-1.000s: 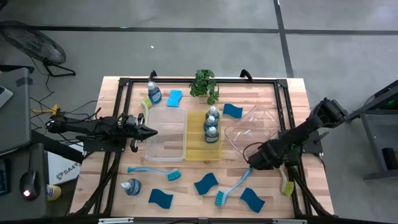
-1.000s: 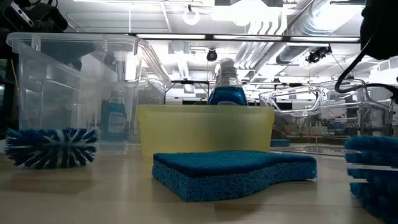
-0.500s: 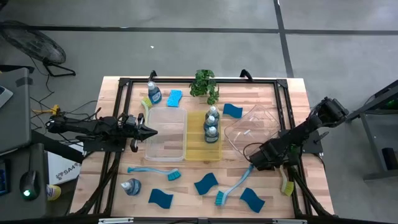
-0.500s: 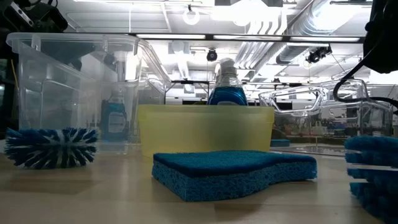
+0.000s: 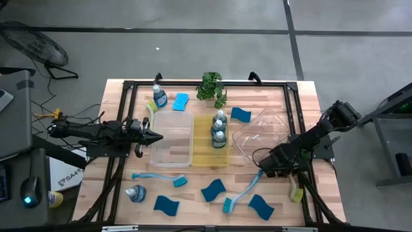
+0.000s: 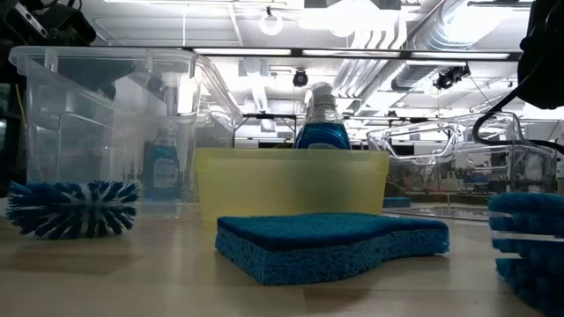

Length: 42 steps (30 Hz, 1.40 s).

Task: Pick & Place Kitchen Sink Supplies
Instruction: Put the yellow toilet brush into the transparent bin

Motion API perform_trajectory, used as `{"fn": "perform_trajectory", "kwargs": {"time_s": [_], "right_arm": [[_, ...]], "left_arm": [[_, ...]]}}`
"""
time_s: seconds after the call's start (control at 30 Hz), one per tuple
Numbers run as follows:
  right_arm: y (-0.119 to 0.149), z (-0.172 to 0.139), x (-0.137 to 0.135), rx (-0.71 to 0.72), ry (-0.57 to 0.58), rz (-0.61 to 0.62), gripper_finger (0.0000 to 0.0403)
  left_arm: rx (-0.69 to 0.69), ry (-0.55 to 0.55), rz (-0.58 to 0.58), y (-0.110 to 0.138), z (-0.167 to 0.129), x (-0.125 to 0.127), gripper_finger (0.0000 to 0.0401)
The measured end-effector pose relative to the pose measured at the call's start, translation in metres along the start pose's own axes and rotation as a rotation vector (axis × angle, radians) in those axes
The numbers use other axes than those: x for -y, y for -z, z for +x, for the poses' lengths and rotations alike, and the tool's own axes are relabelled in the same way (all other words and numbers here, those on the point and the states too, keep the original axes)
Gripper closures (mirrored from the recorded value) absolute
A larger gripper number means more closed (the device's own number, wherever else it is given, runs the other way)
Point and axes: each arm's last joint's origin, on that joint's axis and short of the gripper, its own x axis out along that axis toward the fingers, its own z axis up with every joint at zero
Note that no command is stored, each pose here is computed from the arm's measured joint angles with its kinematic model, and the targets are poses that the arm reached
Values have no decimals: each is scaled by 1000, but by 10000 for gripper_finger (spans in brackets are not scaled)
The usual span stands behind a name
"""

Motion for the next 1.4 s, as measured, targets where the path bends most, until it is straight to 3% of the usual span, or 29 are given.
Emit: {"fn": "perform_trajectory", "kwargs": {"time_s": [0.17, 0.4, 0.73, 1.4], "right_arm": [[0, 0, 0, -3, 0, -1, 306], [0, 0, 0, -4, 0, -11, 365], [2, -4, 2, -11, -31, -23, 360], [14, -52, 30, 28, -287, -65, 365]], "left_arm": [[0, 0, 0, 0, 0, 0, 399], [0, 0, 0, 0, 0, 0, 399], [0, 0, 0, 0, 0, 0, 399], [0, 0, 0, 0, 0, 0, 399]]}}
